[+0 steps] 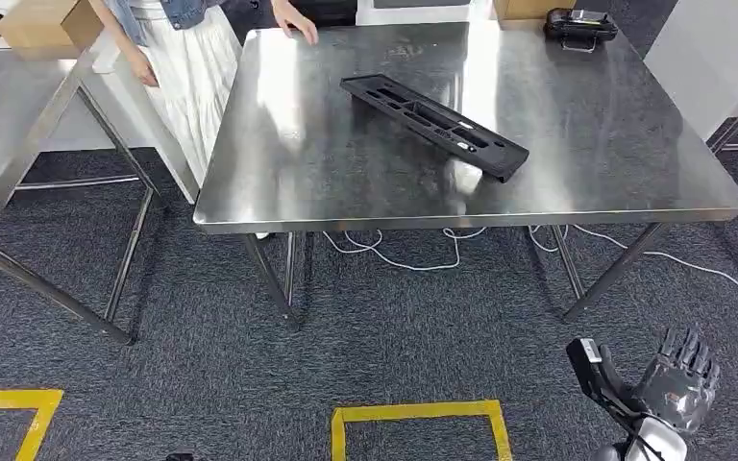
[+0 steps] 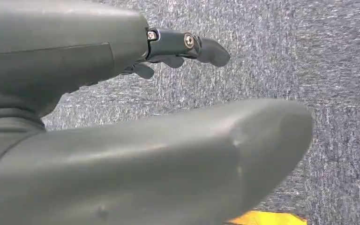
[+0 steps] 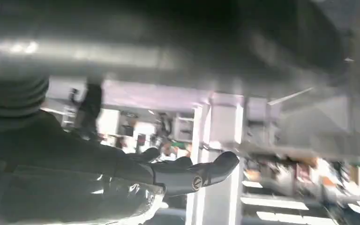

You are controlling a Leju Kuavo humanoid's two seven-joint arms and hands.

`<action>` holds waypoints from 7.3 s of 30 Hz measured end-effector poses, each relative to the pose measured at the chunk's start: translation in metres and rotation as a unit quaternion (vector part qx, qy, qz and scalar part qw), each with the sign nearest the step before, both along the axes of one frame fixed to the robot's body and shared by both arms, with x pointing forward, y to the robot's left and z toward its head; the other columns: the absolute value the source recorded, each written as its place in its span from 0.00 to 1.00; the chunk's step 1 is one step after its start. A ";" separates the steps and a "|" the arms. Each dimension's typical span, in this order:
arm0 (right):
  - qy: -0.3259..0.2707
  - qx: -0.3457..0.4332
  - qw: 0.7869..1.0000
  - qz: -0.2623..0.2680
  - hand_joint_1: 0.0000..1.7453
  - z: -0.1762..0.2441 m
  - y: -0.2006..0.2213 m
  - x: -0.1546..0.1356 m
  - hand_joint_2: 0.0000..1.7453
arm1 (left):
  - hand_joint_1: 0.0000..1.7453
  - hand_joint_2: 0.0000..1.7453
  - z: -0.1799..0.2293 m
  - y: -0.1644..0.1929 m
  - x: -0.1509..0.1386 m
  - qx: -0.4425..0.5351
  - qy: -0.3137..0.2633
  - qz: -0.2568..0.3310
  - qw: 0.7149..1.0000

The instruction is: Take the parts from the cabinet and place them on the table.

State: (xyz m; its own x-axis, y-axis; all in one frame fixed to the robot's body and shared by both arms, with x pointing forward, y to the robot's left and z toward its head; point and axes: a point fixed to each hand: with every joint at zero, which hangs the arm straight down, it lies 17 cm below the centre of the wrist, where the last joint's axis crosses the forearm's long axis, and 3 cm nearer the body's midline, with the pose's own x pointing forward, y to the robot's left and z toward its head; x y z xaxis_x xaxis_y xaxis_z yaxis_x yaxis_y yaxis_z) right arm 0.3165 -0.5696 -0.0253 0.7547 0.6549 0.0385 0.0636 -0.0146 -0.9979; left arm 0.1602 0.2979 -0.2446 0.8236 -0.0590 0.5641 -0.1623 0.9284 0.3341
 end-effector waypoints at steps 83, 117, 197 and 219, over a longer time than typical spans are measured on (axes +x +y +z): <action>0.306 0.470 0.816 -0.140 0.00 -0.248 0.178 -0.250 1.00 | 0.00 0.00 0.004 0.007 0.016 0.018 -0.008 -0.035 0.999; 0.312 0.471 0.811 -0.152 0.00 -0.249 0.178 -0.259 1.00 | 0.00 0.00 0.004 0.001 0.016 0.021 -0.008 -0.056 0.998; 0.322 0.478 0.801 -0.161 0.00 -0.249 0.176 -0.263 1.00 | 0.00 0.00 0.005 -0.002 0.019 0.023 -0.008 -0.057 0.998; 0.332 0.492 0.789 -0.160 0.00 -0.252 0.197 -0.266 1.00 | 0.00 0.00 0.000 0.006 0.008 0.023 0.012 -0.058 0.998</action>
